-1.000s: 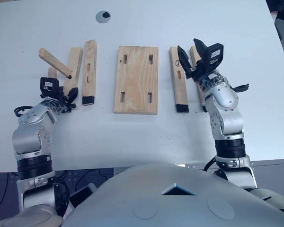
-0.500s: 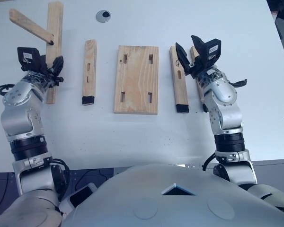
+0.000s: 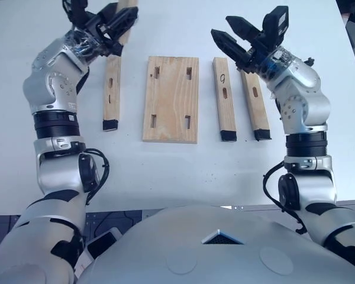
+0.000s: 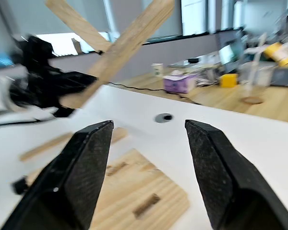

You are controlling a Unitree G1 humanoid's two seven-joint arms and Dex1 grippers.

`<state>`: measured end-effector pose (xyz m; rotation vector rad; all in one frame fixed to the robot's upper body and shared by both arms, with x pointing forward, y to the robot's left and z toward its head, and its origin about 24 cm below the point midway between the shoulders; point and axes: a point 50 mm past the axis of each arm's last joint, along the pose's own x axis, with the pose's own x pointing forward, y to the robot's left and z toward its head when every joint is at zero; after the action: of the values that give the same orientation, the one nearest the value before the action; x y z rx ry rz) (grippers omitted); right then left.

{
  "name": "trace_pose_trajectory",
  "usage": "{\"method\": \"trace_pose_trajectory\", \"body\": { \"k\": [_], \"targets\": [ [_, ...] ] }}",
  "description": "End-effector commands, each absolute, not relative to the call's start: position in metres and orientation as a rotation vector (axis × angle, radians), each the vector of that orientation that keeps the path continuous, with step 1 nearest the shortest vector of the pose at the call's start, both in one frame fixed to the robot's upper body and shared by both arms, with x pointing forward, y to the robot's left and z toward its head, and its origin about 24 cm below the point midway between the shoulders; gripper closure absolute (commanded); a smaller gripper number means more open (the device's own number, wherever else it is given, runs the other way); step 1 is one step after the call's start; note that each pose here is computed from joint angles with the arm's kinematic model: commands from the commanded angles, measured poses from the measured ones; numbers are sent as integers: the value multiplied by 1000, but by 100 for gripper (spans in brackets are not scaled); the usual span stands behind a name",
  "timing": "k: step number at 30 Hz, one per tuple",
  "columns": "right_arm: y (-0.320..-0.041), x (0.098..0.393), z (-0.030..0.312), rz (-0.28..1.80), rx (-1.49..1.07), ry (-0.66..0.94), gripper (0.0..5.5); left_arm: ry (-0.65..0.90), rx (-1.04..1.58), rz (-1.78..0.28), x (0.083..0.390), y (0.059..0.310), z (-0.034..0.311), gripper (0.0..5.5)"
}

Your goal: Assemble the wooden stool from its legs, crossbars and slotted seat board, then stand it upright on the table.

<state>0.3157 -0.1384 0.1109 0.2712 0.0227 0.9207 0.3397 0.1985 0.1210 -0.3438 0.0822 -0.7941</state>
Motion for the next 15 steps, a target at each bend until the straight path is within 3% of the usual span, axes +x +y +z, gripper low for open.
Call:
{"method": "trace_pose_trajectory", "body": {
  "k": [1, 4, 6, 15],
  "targets": [
    [-135, 322, 138, 1044, 529, 48, 275, 67, -533, -978, 338, 176, 134, 349],
    [-125, 321, 157, 1141, 889, 67, 275, 44, -736, -1156, 326, 156, 148, 349],
    [-121, 321, 166, 1178, 981, 80, 256, 43, -797, -1231, 318, 149, 152, 349],
    [-109, 319, 182, 1229, 965, 128, 126, 83, -818, -1290, 310, 142, 151, 349]
  ]
}}
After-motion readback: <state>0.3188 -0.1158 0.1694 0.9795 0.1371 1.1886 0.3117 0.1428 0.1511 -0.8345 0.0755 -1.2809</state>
